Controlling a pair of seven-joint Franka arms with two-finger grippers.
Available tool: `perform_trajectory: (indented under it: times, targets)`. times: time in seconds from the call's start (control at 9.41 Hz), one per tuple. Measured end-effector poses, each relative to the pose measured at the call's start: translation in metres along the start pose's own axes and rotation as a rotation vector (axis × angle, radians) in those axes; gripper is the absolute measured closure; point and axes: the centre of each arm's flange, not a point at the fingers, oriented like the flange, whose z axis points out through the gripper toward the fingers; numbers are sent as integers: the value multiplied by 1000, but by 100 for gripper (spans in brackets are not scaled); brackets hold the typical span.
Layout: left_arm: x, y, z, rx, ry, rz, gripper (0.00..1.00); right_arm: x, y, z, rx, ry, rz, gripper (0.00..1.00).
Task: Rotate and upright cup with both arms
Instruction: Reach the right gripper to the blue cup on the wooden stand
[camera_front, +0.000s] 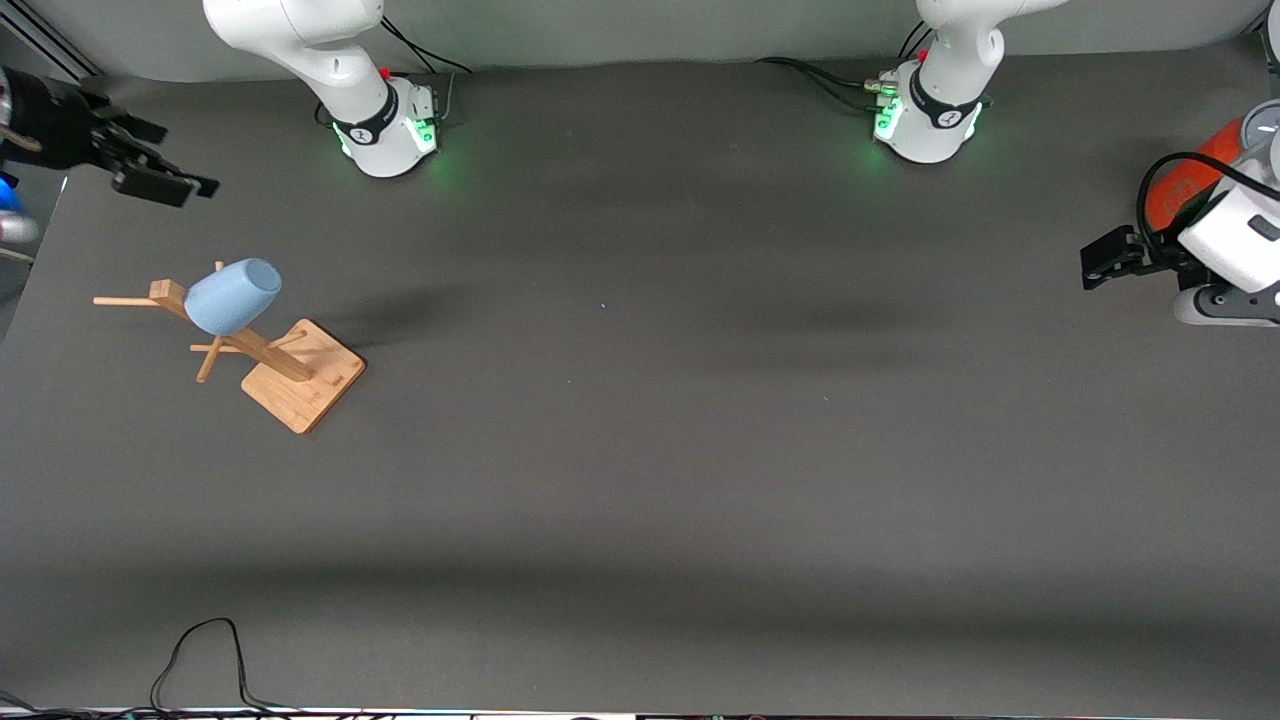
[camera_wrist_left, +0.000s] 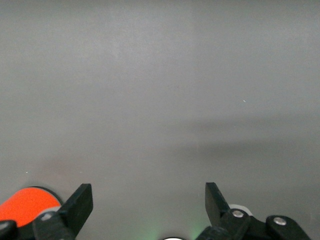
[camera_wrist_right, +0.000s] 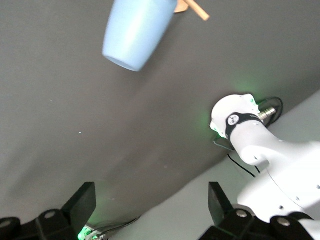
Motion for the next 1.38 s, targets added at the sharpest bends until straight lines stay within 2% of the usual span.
perform_trajectory:
  times: [0.21, 0.64, 1.38]
  targets:
    - [0, 2, 1, 0, -3, 1, 0, 23, -2, 16, -6, -26, 30, 0]
    - [0, 4, 2, 0, -5, 5, 0, 92, -29, 83, -17, -53, 93, 0]
    - [0, 5, 5, 0, -12, 6, 0, 130, -53, 123, -7, -69, 129, 0]
